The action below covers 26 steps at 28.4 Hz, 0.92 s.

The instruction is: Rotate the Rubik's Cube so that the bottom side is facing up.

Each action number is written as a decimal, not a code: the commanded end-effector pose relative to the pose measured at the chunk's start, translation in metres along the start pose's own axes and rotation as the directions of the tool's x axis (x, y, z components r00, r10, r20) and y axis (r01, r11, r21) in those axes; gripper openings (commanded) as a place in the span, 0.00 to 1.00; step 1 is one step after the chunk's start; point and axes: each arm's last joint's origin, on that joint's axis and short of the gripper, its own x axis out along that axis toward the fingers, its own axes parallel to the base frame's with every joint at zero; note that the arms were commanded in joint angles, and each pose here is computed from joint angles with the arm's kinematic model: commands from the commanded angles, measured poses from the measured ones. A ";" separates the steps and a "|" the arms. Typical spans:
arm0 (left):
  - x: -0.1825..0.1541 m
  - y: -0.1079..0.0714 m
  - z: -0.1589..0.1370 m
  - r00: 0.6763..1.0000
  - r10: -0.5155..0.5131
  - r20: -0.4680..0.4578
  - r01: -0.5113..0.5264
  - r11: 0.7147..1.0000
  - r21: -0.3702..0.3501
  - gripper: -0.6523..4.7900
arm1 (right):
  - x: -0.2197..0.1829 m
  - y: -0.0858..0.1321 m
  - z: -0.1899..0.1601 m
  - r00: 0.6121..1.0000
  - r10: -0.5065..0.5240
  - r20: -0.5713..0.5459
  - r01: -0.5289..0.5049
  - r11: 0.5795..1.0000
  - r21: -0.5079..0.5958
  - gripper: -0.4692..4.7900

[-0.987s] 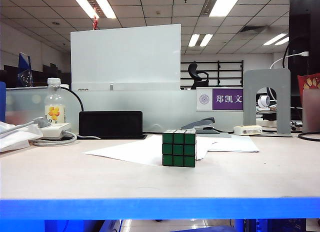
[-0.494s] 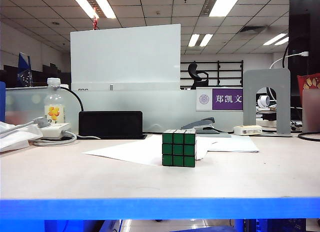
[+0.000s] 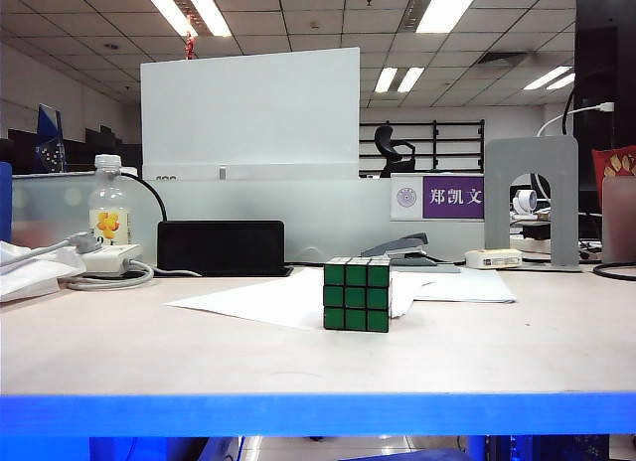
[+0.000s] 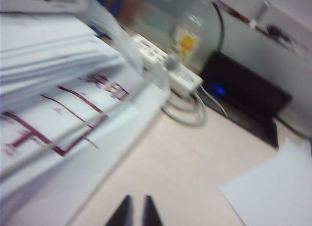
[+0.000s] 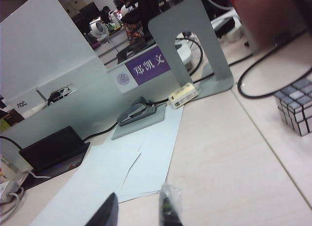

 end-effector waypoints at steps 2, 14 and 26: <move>-0.001 0.010 0.001 0.998 0.030 0.058 -0.027 0.998 -0.055 0.21 | 0.003 -0.002 -0.006 1.000 0.021 -0.018 -0.021 1.000 -0.019 0.31; 0.008 0.051 -0.044 0.982 0.180 0.058 -0.163 0.961 -0.224 0.22 | 0.018 0.002 -0.051 0.988 0.057 -0.144 -0.058 0.998 0.002 0.31; 0.006 0.058 -0.048 0.996 0.071 0.056 -0.079 0.985 0.156 0.22 | 0.014 0.024 -0.106 0.972 0.118 -0.205 -0.146 0.981 -0.126 0.31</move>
